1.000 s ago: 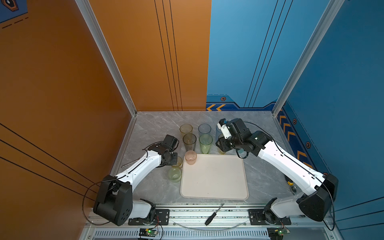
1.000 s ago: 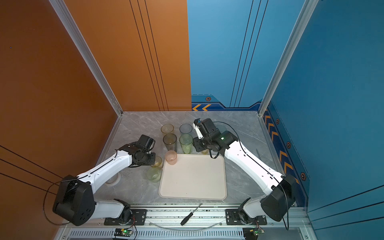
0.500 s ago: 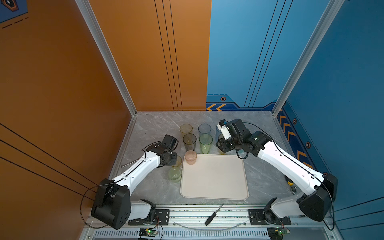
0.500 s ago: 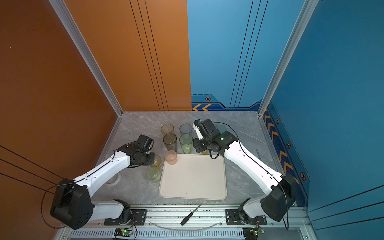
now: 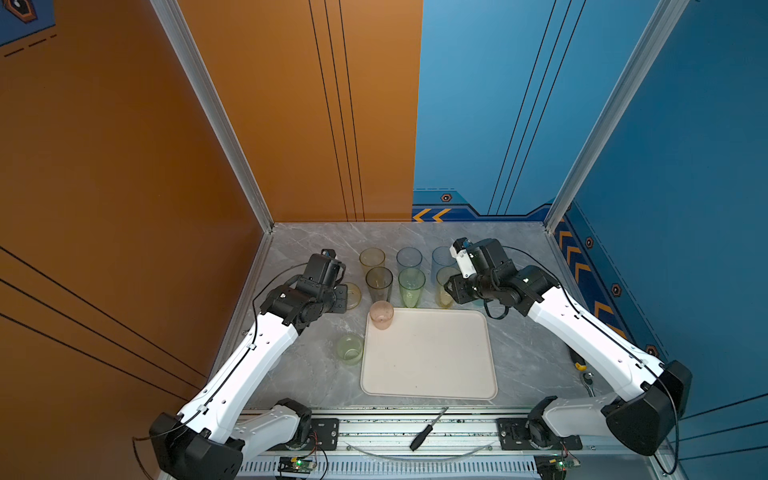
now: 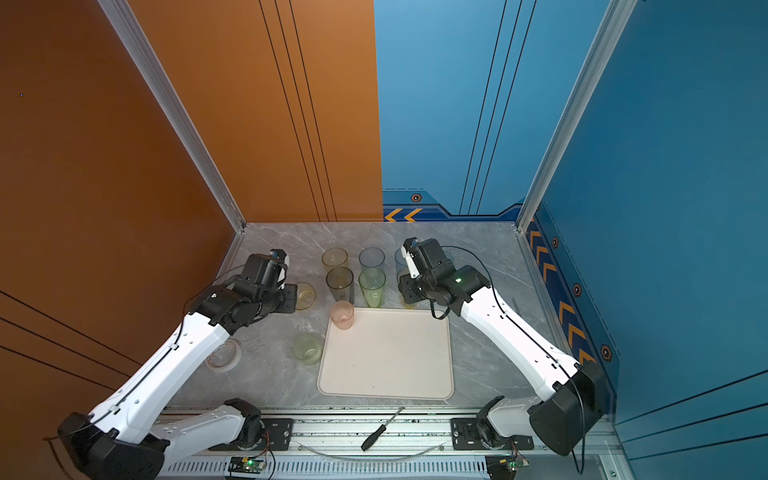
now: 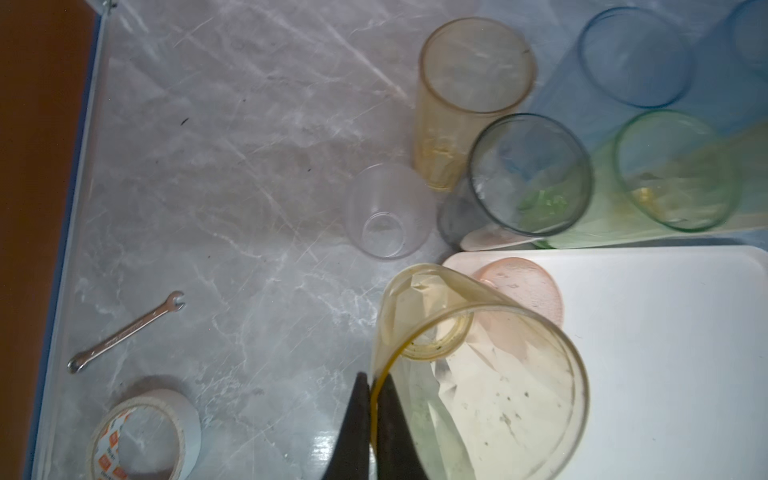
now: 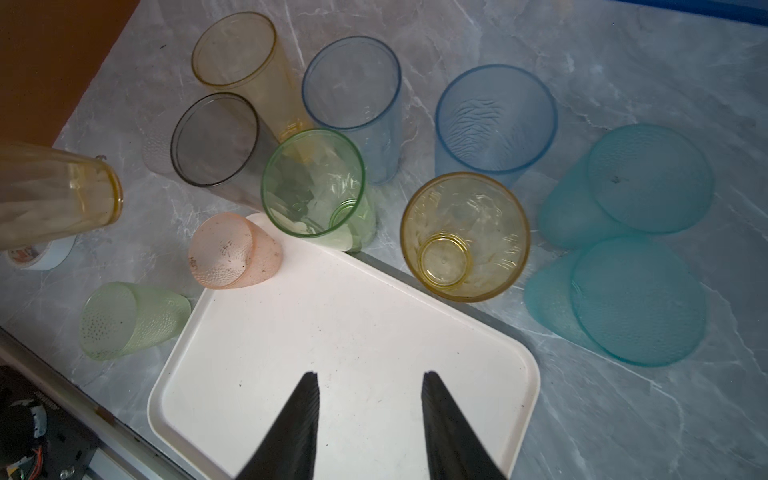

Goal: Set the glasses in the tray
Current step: 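Carry small yellow cup with left gripper onto tray beside pink cup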

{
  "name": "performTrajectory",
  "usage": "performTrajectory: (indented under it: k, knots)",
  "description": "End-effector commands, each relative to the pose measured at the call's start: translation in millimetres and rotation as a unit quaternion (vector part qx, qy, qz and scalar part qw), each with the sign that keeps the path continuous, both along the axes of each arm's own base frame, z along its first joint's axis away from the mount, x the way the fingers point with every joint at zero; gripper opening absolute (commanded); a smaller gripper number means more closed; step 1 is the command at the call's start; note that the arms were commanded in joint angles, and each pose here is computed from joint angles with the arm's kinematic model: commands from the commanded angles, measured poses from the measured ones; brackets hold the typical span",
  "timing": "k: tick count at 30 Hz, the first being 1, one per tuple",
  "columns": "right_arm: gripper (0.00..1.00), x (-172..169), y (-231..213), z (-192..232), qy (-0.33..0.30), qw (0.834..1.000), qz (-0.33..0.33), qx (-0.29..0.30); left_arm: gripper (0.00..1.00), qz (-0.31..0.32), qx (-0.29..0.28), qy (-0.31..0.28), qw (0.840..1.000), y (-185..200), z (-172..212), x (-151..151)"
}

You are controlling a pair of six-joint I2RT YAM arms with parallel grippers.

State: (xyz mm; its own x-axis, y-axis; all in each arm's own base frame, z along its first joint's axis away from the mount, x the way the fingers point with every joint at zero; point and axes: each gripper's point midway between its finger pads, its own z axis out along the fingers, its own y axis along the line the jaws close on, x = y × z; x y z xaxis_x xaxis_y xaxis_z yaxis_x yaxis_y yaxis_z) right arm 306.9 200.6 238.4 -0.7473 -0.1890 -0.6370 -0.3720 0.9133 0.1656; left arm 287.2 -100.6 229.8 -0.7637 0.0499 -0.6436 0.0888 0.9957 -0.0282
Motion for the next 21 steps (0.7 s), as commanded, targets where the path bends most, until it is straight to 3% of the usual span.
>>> performTrajectory:
  k: [1,6,12,21]
  knots:
    - [0.4,2,-21,7,-0.014,0.999,-0.037,0.003,0.0,-0.051,0.002,0.001,0.999,-32,11,-4]
    - [0.4,0,-41,8,-0.013,0.998,-0.065,0.009,0.0,-0.143,-0.012,0.023,0.989,-99,9,-9]
    - [0.4,-3,-46,5,-0.008,0.997,-0.074,0.014,0.0,-0.204,-0.025,0.066,0.976,-154,-21,-11]
    - [0.4,-2,-43,0,0.003,0.997,-0.071,0.015,0.0,-0.214,-0.006,0.089,0.973,-177,-63,3]
